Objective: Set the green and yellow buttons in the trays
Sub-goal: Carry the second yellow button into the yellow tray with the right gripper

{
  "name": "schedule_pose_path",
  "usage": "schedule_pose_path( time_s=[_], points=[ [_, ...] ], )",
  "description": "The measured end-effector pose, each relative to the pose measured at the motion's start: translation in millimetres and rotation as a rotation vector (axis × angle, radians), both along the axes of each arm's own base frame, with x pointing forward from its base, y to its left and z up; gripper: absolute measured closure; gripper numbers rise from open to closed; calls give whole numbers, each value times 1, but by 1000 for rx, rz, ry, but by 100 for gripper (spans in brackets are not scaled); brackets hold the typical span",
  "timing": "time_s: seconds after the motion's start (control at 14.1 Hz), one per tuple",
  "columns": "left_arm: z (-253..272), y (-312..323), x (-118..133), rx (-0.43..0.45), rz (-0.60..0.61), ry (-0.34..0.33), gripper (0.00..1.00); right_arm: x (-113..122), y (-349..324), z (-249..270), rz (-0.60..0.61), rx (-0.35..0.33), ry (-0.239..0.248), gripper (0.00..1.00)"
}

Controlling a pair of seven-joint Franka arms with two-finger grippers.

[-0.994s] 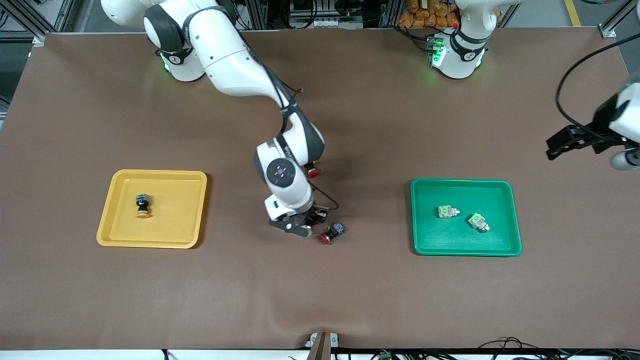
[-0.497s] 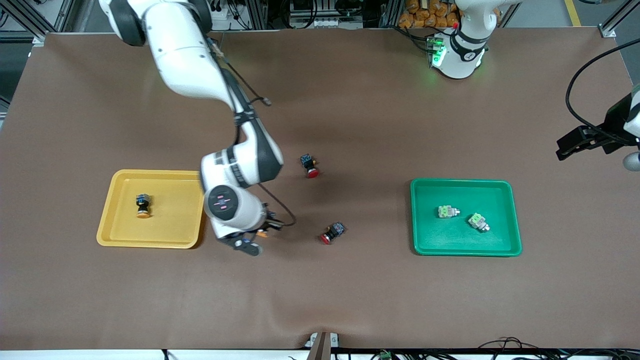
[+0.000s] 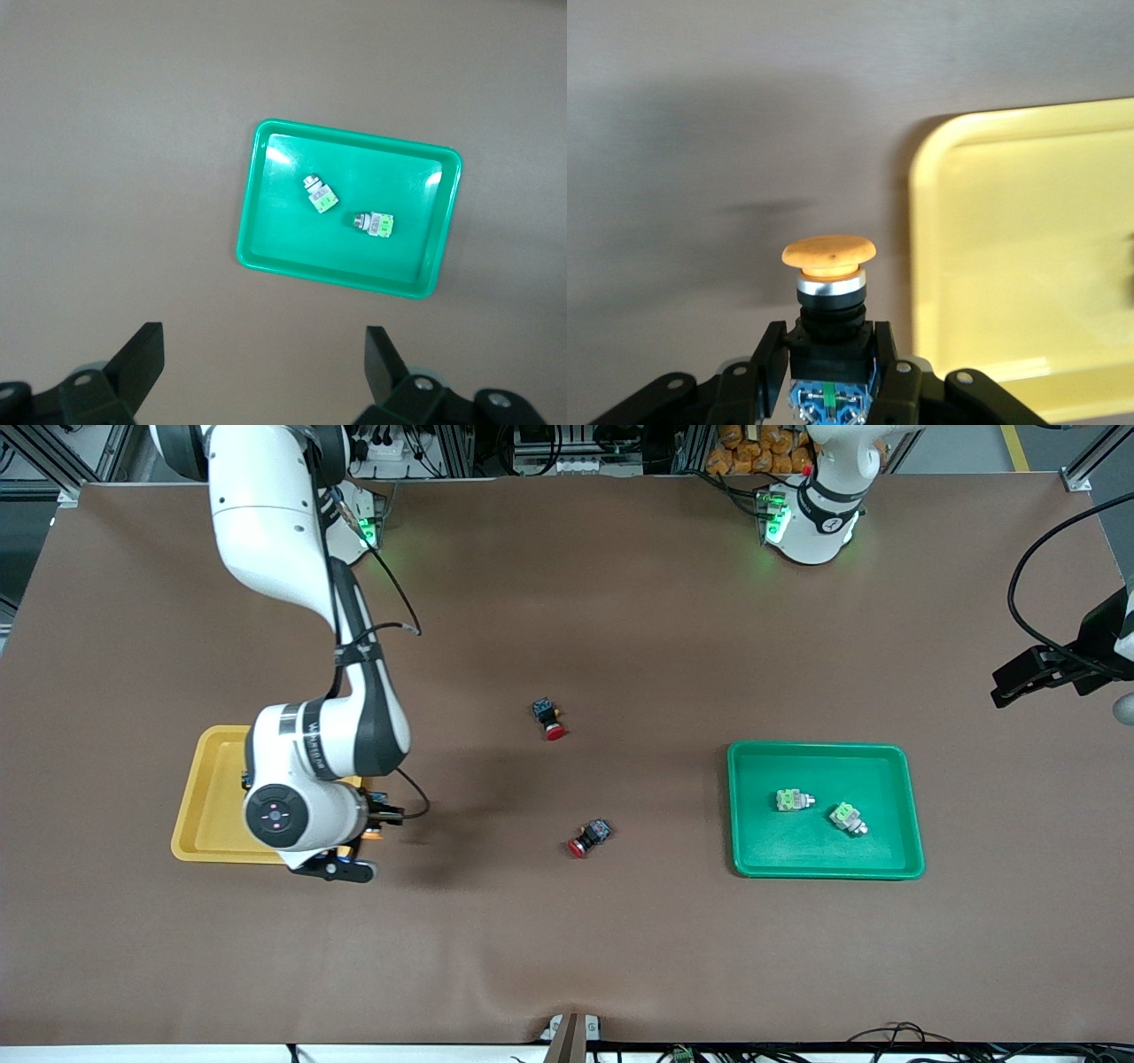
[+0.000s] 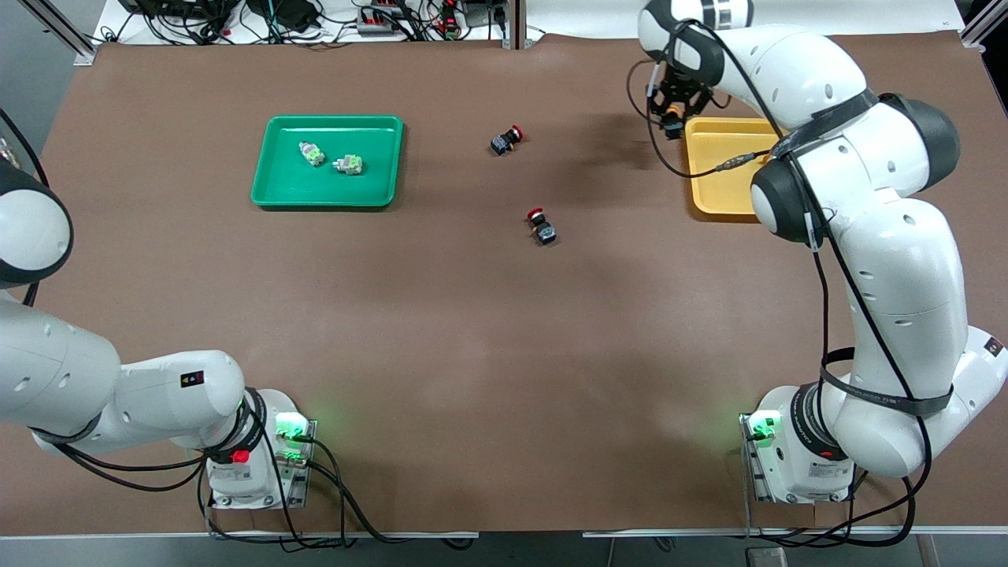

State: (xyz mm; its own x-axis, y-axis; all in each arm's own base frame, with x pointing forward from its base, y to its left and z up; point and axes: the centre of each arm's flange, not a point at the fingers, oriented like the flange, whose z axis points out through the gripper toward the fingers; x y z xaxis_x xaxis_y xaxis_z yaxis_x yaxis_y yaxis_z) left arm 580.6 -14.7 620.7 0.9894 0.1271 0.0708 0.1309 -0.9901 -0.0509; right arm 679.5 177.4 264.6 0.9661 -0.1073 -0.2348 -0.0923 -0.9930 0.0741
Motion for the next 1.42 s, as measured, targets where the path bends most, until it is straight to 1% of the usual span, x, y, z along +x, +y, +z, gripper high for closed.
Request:
schedule_pose_path(
  time_s=[0.14,0.35,0.5,0.64,0.78,0.85,0.99,1.21,1.28,1.42],
  points=[
    [1,-3,-3,1,-4,10,0,-5,-40,-11,44,23,-1,56],
    [1,-14,-5,2,-23,21,0,-12,-108,-12,96,79,16,56],
    [3,-23,-6,2,-40,19,0,-18,-136,-25,112,111,-4,56],
    [12,-36,-12,4,-60,2,0,-30,-150,-49,127,158,-24,56],
    [21,-50,-18,-2,-81,-13,0,-38,-165,-61,135,187,-23,56],
    [23,-57,-21,-5,-92,-16,0,-40,-173,-63,130,200,-23,51],
    [21,-63,-24,-2,-102,-4,0,-40,-181,-63,123,217,-25,32],
    [13,-59,-26,-1,-95,15,0,-39,-174,-56,131,240,-12,2],
    [12,-59,-27,-2,-94,18,0,-38,-171,-49,135,252,-5,0],
    [14,-60,-30,-1,-95,26,0,-31,-166,-25,146,286,13,0]
  ],
)
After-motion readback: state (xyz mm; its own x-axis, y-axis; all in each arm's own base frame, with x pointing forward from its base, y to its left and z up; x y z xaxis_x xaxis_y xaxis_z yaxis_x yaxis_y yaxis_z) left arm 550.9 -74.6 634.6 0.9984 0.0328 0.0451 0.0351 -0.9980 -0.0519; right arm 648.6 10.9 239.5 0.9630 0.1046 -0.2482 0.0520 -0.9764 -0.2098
